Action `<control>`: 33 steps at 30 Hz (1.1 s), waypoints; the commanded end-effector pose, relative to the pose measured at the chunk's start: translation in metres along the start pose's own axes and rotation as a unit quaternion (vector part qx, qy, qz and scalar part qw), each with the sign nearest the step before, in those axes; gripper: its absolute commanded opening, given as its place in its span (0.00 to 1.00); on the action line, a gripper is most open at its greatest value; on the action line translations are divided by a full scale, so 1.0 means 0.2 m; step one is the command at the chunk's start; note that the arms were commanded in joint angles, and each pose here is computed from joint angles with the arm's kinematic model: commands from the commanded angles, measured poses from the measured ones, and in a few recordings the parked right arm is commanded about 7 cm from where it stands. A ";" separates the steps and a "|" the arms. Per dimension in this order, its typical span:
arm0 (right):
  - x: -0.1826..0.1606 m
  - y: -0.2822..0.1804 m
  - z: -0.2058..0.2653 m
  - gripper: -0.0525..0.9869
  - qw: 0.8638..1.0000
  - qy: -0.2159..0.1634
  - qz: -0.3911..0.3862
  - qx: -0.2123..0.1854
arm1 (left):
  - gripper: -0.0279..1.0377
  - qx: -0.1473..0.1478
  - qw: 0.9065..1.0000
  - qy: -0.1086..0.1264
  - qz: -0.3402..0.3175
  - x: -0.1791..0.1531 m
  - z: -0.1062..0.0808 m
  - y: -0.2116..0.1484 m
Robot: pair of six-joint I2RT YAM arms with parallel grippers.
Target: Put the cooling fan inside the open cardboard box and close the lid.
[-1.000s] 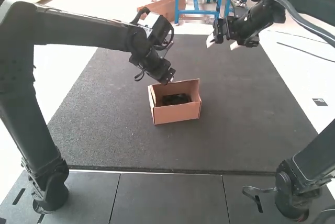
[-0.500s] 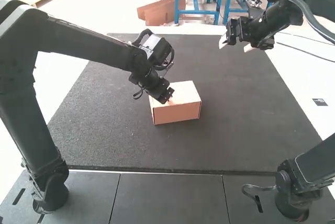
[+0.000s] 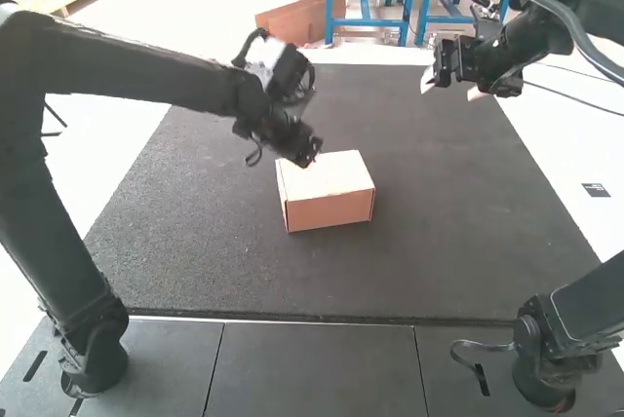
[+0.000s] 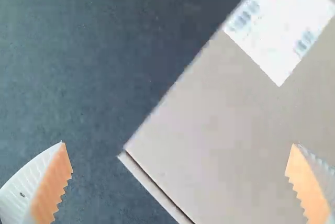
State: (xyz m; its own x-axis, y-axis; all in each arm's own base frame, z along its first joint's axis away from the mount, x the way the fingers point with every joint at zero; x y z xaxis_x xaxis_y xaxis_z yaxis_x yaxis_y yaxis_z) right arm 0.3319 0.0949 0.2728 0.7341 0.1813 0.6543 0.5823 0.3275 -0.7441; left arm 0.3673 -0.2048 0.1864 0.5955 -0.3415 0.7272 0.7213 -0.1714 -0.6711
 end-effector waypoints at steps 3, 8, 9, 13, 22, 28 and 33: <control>0.07 -0.06 -0.05 0.92 0.998 -0.003 -0.059 -0.019 | 0.94 -0.003 0.985 -0.073 -0.158 0.50 0.27 -0.43; 0.16 -0.13 -0.10 0.92 0.989 -0.009 -0.141 -0.034 | 0.94 -0.018 0.981 -0.088 -0.173 0.49 0.39 -0.54; 0.17 -0.14 -0.10 0.92 0.987 -0.011 -0.155 -0.036 | 0.94 -0.020 0.980 -0.091 -0.175 0.47 0.41 -0.55; 0.22 -0.21 -0.11 0.93 0.976 -0.023 -0.212 -0.046 | 0.94 -0.007 0.970 -0.098 -0.222 0.44 0.50 -0.66; 0.16 -0.34 -0.21 0.92 0.948 -0.011 -0.304 -0.090 | 0.94 0.058 0.927 -0.050 -0.367 0.24 0.61 -0.89; 0.02 -0.32 -0.28 0.92 0.943 -0.006 -0.306 -0.131 | 0.93 0.150 0.909 -0.098 -0.376 0.00 0.74 -0.92; -0.11 -0.26 -0.29 0.92 0.939 -0.012 -0.315 -0.141 | 0.93 0.173 0.894 -0.109 -0.399 -0.17 0.74 -0.94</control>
State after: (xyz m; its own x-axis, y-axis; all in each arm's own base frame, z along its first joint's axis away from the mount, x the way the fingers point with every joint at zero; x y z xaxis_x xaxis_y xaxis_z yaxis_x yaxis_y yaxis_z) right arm 0.3120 0.0289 0.2912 0.2354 0.0481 0.9707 0.9577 0.1588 -0.2401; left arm 0.2742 -0.0356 0.3112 -0.0998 -0.0405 0.9942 0.9946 -0.0328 0.0985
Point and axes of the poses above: each hand's point on the last joint's axis, 136 mm out from that joint toward the fingers, its own y axis out along the fingers, its own z axis along the line the jaws close on, x = y × z, the point moved 3 cm from there along -y, back along the fingers, and after that the axes turned 6 degrees about -y, right-handed, at the moved point
